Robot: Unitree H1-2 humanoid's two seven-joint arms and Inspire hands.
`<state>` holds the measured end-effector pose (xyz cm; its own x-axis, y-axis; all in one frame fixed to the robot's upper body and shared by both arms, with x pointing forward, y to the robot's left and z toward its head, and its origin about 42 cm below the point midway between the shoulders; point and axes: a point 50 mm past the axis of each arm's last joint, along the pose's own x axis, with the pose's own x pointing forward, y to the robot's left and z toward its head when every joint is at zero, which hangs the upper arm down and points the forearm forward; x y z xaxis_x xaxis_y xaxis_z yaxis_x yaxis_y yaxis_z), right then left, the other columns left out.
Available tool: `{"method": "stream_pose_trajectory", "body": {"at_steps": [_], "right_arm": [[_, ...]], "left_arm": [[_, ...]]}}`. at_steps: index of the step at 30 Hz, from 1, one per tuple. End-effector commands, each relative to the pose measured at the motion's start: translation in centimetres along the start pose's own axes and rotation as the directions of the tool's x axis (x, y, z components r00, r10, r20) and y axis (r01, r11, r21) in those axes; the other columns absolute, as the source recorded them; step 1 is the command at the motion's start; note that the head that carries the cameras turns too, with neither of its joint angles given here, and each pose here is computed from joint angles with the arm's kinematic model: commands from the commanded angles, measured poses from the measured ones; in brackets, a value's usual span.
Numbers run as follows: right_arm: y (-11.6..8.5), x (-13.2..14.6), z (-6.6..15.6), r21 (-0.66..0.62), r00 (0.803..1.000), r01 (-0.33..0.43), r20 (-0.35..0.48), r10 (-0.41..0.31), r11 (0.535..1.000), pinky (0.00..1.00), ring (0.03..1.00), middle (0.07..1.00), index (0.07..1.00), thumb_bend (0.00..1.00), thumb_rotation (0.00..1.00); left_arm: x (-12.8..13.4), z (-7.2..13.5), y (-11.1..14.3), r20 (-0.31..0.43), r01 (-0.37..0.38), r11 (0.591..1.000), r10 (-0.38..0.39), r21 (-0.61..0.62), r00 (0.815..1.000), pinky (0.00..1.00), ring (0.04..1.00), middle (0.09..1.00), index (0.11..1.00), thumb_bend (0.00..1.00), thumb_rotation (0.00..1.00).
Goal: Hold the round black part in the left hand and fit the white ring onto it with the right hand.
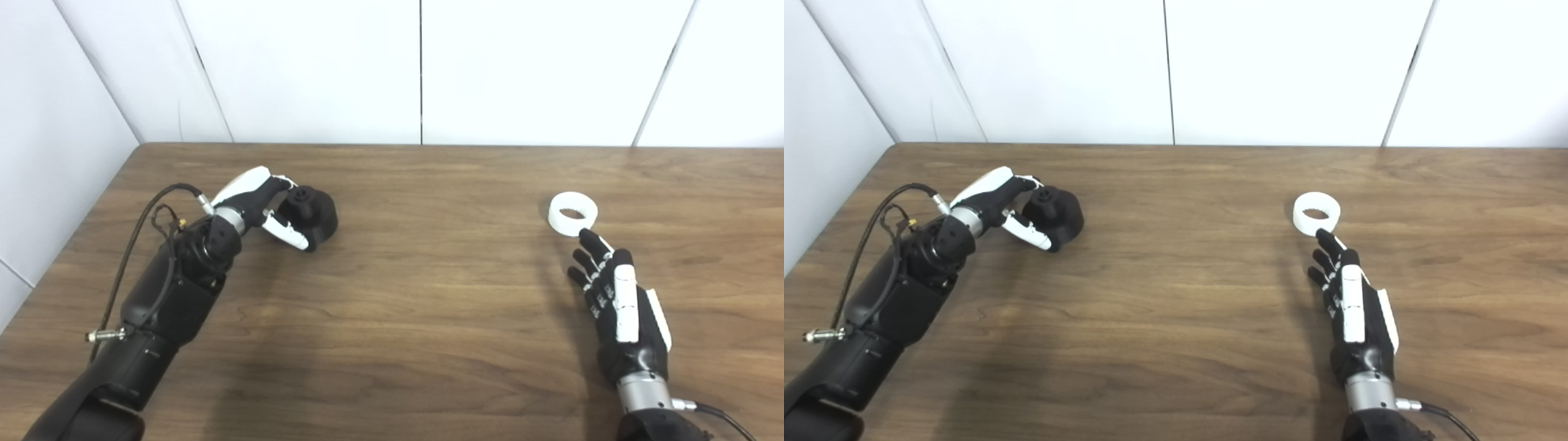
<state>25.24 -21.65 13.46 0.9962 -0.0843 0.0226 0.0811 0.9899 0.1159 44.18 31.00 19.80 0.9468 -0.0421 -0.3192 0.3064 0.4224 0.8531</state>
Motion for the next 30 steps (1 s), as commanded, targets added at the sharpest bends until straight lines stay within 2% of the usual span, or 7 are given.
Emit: {"method": "stream_pose_trajectory", "body": {"at_steps": [1, 14, 23, 30], "right_arm": [[0.2, -2.4, -0.9, 0.046, 1.0, 0.025, -0.012, -0.024, 0.999, 0.89, 0.922, 0.926, 0.856, 0.54, 1.0], [0.0, -2.3, -0.7, 0.034, 1.0, 0.02, -0.009, -0.02, 0.999, 0.88, 0.92, 0.928, 0.855, 0.53, 1.0], [0.0, -2.3, -0.7, 0.032, 1.0, 0.02, -0.009, -0.02, 0.999, 0.88, 0.92, 0.925, 0.85, 0.52, 1.0], [0.0, -2.3, -0.7, 0.033, 1.0, 0.014, -0.013, -0.013, 0.999, 0.88, 0.914, 0.923, 0.85, 0.52, 1.0]], "left_arm": [[0.1, 1.4, 3.2, 0.037, -0.101, 0.994, 0.099, 0.03, 0.994, 0.99, 1.0, 0.963, 0.677, 0.89, 0.17], [0.0, 1.5, 2.8, 0.035, -0.105, 0.994, 0.105, 0.016, 0.994, 0.97, 1.0, 0.96, 0.652, 0.89, 0.16], [-1.1, 2.0, 1.9, 0.058, -0.112, 0.993, 0.11, 0.025, 0.992, 0.94, 1.0, 0.948, 0.664, 0.9, 0.17], [-2.0, 2.3, 1.0, 0.104, -0.099, 0.995, 0.098, 0.007, 0.99, 0.97, 1.0, 0.95, 0.651, 0.9, 0.14]]}}
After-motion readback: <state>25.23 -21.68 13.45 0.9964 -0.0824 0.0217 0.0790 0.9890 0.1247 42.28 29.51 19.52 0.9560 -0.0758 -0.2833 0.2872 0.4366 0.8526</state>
